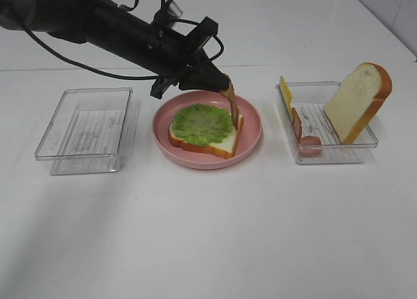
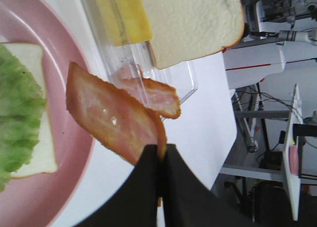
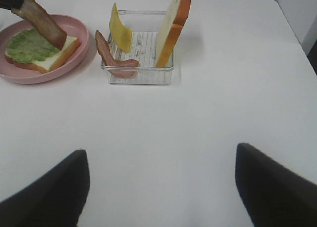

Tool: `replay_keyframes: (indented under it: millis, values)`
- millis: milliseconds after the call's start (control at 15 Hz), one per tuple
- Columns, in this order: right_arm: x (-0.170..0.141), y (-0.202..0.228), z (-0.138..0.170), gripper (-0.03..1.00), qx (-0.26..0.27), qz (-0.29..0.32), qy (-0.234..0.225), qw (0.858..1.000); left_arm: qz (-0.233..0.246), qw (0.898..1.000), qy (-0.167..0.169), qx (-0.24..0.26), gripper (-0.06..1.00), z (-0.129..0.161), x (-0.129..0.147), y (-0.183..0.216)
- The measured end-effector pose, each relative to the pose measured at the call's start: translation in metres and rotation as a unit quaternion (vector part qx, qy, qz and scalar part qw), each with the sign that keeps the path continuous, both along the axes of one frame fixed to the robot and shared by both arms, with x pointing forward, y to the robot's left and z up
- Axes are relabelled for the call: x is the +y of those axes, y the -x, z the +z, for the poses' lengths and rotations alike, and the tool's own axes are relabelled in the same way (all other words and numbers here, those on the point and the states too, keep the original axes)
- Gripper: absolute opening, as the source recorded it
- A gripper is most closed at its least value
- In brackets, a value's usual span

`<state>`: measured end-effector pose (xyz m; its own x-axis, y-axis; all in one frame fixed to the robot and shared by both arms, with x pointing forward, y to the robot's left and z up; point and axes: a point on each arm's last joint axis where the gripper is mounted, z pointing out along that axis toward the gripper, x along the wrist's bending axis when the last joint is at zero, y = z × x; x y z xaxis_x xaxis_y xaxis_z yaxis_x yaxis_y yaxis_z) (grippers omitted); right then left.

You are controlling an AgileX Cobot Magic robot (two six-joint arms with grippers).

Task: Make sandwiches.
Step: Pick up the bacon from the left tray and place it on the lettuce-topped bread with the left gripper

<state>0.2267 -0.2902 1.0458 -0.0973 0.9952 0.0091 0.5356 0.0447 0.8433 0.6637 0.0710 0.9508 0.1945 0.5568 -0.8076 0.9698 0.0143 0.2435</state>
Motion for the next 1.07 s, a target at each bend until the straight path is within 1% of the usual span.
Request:
replay_keyframes:
  millis: [67, 133, 200, 467, 733, 800, 867, 933, 1067]
  values:
    - [0.000, 0.000, 0.000, 0.76, 0.000, 0.000, 0.000, 1.000, -0.016, 0.998, -0.050, -0.024, 0.00, -0.007, 0.005, 0.000]
    - [0.000, 0.000, 0.000, 0.76, 0.000, 0.000, 0.000, 1.000, -0.020, 0.996, -0.081, -0.034, 0.00, -0.011, 0.008, -0.001]
    - [0.000, 0.000, 0.000, 0.76, 0.000, 0.000, 0.000, 1.000, -0.023, 0.994, -0.106, -0.033, 0.00, -0.014, 0.012, -0.001]
    - [0.000, 0.000, 0.000, 0.76, 0.000, 0.000, 0.000, 1.000, -0.016, 0.988, -0.148, -0.031, 0.00, -0.019, 0.030, -0.006]
    - [0.000, 0.000, 0.000, 0.76, 0.000, 0.000, 0.000, 1.000, -0.006, 0.987, -0.160, -0.031, 0.00, -0.020, 0.043, -0.011]
    - [0.000, 0.000, 0.000, 0.76, 0.000, 0.000, 0.000, 1.000, -0.004, 0.986, -0.166, -0.029, 0.02, -0.021, 0.044, -0.011]
    - [0.000, 0.000, 0.000, 0.76, 0.000, 0.000, 0.000, 1.000, 0.002, 0.985, -0.171, -0.022, 0.05, -0.022, 0.045, -0.011]
    - [0.000, 0.000, 0.000, 0.76, 0.000, 0.000, 0.000, 1.000, 0.010, 0.984, -0.180, -0.012, 0.15, -0.023, 0.046, -0.011]
    - [0.000, 0.000, 0.000, 0.76, 0.000, 0.000, 0.000, 1.000, 0.004, 0.979, -0.203, -0.022, 0.44, -0.018, 0.049, -0.014]
